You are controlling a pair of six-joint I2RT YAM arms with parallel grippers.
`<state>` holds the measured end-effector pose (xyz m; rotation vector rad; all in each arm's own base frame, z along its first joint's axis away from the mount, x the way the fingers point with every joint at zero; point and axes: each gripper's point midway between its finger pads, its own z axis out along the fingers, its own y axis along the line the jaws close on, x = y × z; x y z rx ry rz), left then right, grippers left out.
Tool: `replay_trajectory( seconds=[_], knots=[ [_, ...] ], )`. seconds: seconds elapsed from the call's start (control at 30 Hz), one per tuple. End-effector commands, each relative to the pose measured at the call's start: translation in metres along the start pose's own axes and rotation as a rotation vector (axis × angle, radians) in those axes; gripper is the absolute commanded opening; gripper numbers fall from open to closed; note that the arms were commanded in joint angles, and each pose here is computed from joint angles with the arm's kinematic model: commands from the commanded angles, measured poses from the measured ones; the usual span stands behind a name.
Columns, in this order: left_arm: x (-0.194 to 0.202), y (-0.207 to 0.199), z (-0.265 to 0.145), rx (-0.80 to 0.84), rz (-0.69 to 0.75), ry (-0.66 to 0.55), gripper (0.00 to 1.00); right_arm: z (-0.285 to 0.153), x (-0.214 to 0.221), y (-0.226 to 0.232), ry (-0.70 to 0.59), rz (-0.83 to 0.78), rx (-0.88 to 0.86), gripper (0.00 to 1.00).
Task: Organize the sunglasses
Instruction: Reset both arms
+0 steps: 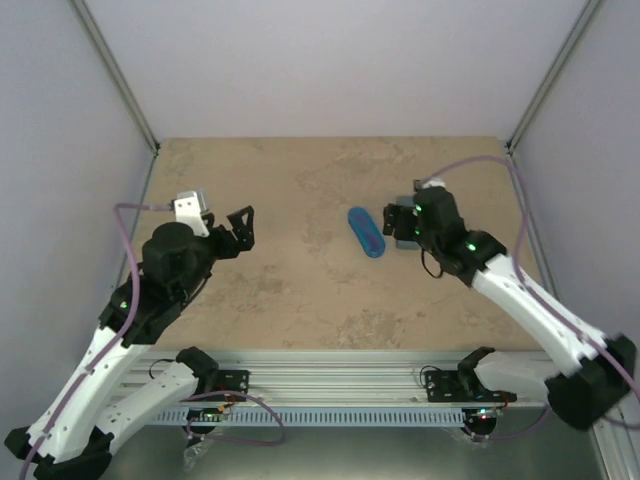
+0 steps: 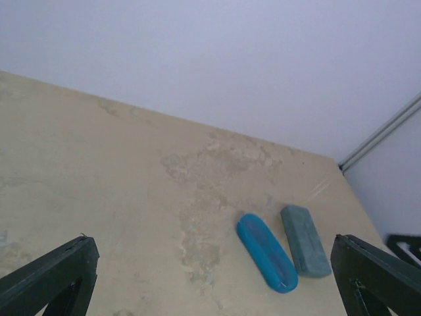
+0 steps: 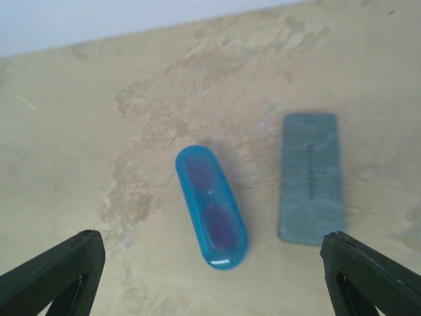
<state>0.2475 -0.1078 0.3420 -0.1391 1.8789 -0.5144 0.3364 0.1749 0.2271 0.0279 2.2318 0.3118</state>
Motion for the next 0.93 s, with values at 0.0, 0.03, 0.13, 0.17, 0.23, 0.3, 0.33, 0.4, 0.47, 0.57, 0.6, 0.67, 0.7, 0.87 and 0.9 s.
replay_trajectory(
  seconds=[0.0, 0.03, 0.13, 0.17, 0.23, 0.3, 0.33, 0.4, 0.47, 0.57, 0.6, 0.67, 0.7, 0.87, 0.9],
  knots=[
    [-0.02, 0.01, -0.023, -0.042, -0.005, -0.063, 0.99, -0.062, -0.002, -0.045, -0.099, 0.024, 0.106, 0.92],
    [-0.022, 0.011, -0.028, -0.042, -0.01, -0.074, 1.0, -0.079, -0.006, -0.052, -0.137, 0.038, 0.108, 0.92],
    [-0.031, 0.012, -0.044, -0.032, -0.017, -0.107, 0.99, -0.126, -0.016, -0.068, -0.241, 0.083, 0.098, 0.93],
    [-0.035, 0.012, -0.049, -0.028, -0.016, -0.116, 0.99, -0.14, -0.019, -0.072, -0.271, 0.099, 0.09, 0.93],
    [-0.043, 0.012, -0.06, -0.022, -0.016, -0.137, 0.99, -0.165, -0.024, -0.079, -0.325, 0.118, 0.076, 0.94],
    [-0.05, 0.011, -0.072, -0.005, -0.006, -0.16, 0.99, -0.185, -0.03, -0.084, -0.373, 0.12, 0.066, 0.97],
    [-0.053, 0.01, -0.077, 0.005, -0.002, -0.169, 1.0, -0.193, -0.032, -0.087, -0.392, 0.118, 0.069, 0.98],
    [-0.057, 0.009, -0.086, 0.018, -0.004, -0.188, 0.99, -0.207, -0.037, -0.092, -0.418, 0.097, 0.083, 0.98],
    [-0.059, 0.009, -0.091, 0.03, -0.002, -0.195, 0.99, -0.221, -0.043, -0.096, -0.447, 0.095, 0.087, 0.98],
    [-0.061, 0.009, -0.096, 0.03, 0.001, -0.2, 0.99, -0.235, -0.048, -0.097, -0.478, 0.1, 0.069, 0.98],
    [-0.062, 0.01, -0.097, 0.024, -0.001, -0.199, 1.0, -0.237, -0.049, -0.096, -0.481, 0.101, 0.062, 0.98],
    [-0.063, 0.013, -0.098, 0.011, -0.01, -0.204, 0.99, -0.238, -0.048, -0.095, -0.478, 0.105, 0.048, 0.98],
    [-0.064, 0.014, -0.099, 0.005, -0.015, -0.206, 0.99, -0.238, -0.047, -0.094, -0.477, 0.108, 0.044, 0.98],
    [-0.062, 0.017, -0.099, -0.004, -0.024, -0.203, 1.0, -0.233, -0.045, -0.092, -0.466, 0.116, 0.035, 0.98],
    [-0.061, 0.017, -0.099, -0.004, -0.025, -0.2, 1.0, -0.232, -0.045, -0.092, -0.464, 0.116, 0.034, 0.98]
  ],
)
